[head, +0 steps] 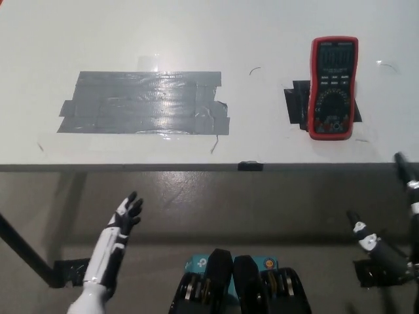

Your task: The robot first picks the multimeter with right hand and then unfolds the black stand on the back of it using left hand

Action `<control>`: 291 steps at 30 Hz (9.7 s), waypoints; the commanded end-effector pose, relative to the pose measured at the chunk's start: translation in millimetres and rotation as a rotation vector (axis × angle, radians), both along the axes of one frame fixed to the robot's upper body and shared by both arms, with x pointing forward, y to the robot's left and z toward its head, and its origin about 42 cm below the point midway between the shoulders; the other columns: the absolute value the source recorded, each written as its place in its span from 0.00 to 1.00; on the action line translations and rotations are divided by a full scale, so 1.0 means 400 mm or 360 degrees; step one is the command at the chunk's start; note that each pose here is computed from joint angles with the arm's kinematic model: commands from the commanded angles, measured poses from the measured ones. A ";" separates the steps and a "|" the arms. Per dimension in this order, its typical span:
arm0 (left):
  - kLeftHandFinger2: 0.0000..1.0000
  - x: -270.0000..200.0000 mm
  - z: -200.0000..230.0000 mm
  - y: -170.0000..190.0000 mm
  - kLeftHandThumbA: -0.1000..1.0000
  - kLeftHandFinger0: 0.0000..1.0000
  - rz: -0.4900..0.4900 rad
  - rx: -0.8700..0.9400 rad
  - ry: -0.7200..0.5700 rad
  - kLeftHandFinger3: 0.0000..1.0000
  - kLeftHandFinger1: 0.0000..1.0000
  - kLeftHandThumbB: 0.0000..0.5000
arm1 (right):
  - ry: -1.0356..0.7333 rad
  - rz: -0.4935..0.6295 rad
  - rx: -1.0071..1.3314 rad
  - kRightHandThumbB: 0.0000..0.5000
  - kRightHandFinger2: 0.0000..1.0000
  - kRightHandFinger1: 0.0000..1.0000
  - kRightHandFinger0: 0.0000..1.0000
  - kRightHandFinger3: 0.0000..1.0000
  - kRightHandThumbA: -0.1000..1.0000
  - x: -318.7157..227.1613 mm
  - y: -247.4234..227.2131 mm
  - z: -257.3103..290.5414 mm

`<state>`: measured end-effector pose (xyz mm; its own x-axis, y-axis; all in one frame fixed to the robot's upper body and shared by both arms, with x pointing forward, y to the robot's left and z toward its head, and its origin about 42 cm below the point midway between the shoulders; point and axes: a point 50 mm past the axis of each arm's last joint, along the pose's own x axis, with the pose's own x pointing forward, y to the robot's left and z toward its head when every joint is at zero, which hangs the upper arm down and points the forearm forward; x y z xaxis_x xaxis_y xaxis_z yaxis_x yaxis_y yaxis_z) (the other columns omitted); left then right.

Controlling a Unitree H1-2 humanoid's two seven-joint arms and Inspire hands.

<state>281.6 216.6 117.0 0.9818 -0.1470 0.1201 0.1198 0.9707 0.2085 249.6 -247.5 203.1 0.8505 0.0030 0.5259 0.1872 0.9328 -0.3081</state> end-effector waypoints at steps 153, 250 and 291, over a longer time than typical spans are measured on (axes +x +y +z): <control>1.00 -0.092 -0.007 0.007 0.97 1.00 -0.0109 0.0616 -0.0255 1.00 1.00 0.17 | 0.0849 -0.0654 0.0011 0.99 1.00 1.00 1.00 1.00 0.91 0.821 0.223 0.268; 1.00 -0.056 0.429 -0.141 0.91 1.00 -0.0167 0.0108 -0.1133 1.00 1.00 0.53 | 0.0738 0.1256 0.2528 0.31 0.75 0.31 0.00 1.00 0.00 0.388 0.337 0.217; 1.00 -0.149 0.603 -0.151 1.00 1.00 -0.0007 0.0062 -0.1761 1.00 1.00 0.65 | 0.0532 0.1890 0.1910 0.21 0.87 0.33 0.00 0.87 0.00 0.135 0.319 0.309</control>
<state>234.0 157.6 342.2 0.4404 -0.2168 0.8713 -0.0767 0.9578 0.2771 318.3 -127.2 309.0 0.8145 0.4031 0.4173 -0.5483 0.2993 0.7809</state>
